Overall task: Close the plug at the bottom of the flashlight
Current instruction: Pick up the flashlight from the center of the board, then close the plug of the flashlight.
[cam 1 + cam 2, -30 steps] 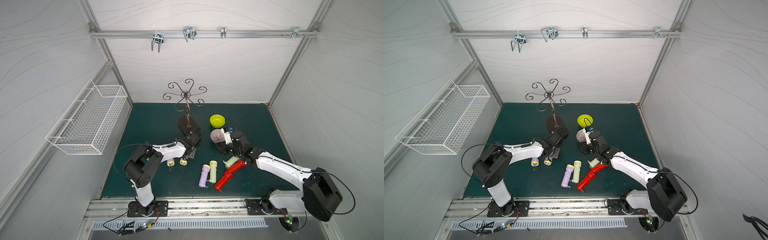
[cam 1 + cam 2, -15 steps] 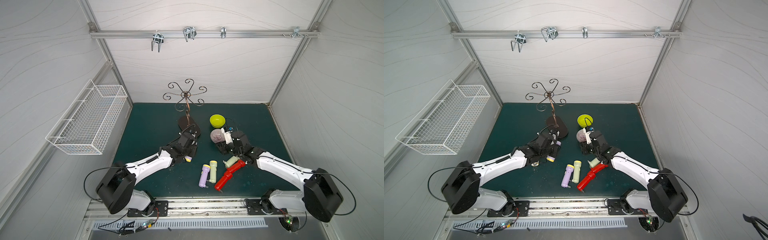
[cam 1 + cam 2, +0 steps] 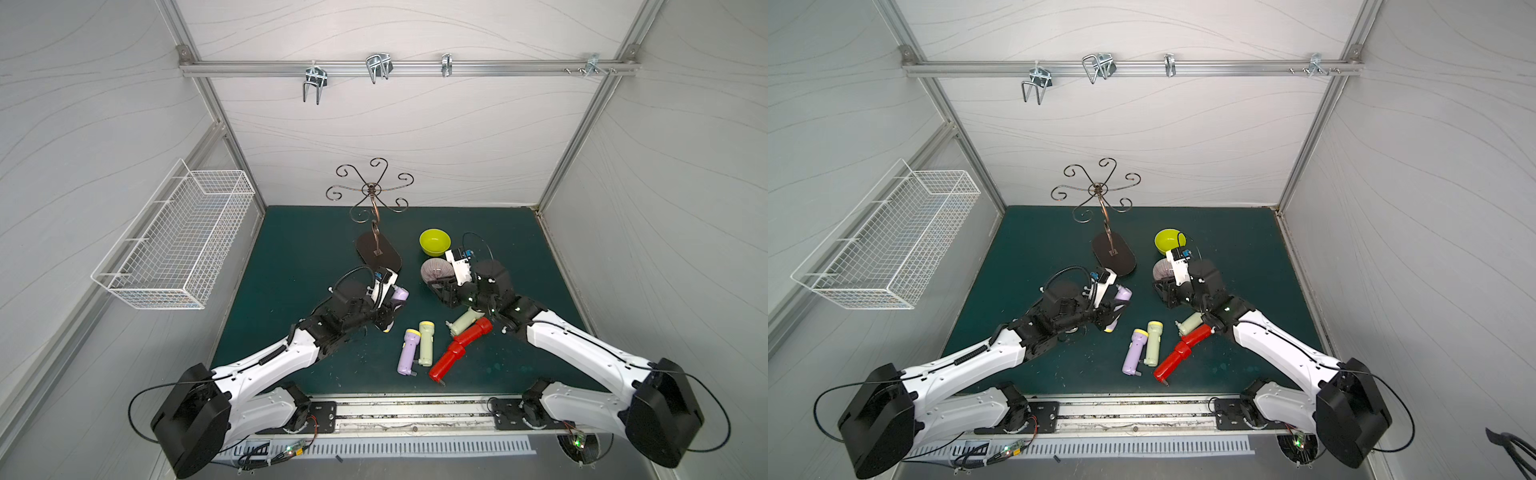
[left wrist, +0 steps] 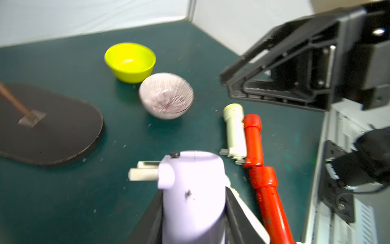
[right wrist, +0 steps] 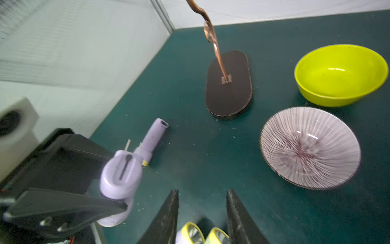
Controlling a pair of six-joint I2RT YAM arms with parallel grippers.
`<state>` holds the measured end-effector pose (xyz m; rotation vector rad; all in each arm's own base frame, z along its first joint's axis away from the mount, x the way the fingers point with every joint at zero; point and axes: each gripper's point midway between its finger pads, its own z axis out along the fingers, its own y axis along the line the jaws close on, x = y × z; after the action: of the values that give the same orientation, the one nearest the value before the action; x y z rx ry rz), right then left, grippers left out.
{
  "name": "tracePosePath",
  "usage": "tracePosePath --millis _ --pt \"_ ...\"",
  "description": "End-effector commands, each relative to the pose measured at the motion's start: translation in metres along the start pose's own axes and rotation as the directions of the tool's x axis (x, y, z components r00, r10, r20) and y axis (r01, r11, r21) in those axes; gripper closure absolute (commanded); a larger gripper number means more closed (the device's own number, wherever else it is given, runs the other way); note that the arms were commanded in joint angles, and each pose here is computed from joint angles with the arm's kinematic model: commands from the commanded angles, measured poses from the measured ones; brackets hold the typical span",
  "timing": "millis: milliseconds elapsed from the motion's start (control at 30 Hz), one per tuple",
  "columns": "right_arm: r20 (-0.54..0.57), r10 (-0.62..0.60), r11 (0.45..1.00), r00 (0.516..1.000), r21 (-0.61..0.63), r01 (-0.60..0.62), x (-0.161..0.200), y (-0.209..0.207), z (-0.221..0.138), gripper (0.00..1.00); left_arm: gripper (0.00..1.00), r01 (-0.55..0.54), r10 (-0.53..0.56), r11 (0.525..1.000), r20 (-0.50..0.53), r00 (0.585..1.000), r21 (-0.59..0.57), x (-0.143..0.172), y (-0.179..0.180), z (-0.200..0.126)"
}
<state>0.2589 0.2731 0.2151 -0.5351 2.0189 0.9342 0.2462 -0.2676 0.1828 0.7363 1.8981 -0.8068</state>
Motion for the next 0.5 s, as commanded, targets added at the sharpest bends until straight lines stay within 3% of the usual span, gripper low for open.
tracePosePath --millis 0,367,467 --pt "0.089 -0.019 0.986 0.996 -0.166 0.033 -0.024 0.034 -0.014 0.58 1.0 -0.146 0.122 0.982 0.192 0.974 0.116 -0.054 -0.031 -0.014" --pt "0.146 -0.047 0.911 0.988 -0.4 0.102 -0.055 0.091 -0.045 0.56 1.0 -0.288 0.202 0.925 0.32 0.926 0.247 -0.098 -0.069 -0.032" --pt "0.161 -0.063 0.883 0.985 -0.451 0.13 -0.061 0.105 -0.058 0.55 1.0 -0.339 0.23 0.908 0.384 0.894 0.246 -0.111 -0.077 -0.045"
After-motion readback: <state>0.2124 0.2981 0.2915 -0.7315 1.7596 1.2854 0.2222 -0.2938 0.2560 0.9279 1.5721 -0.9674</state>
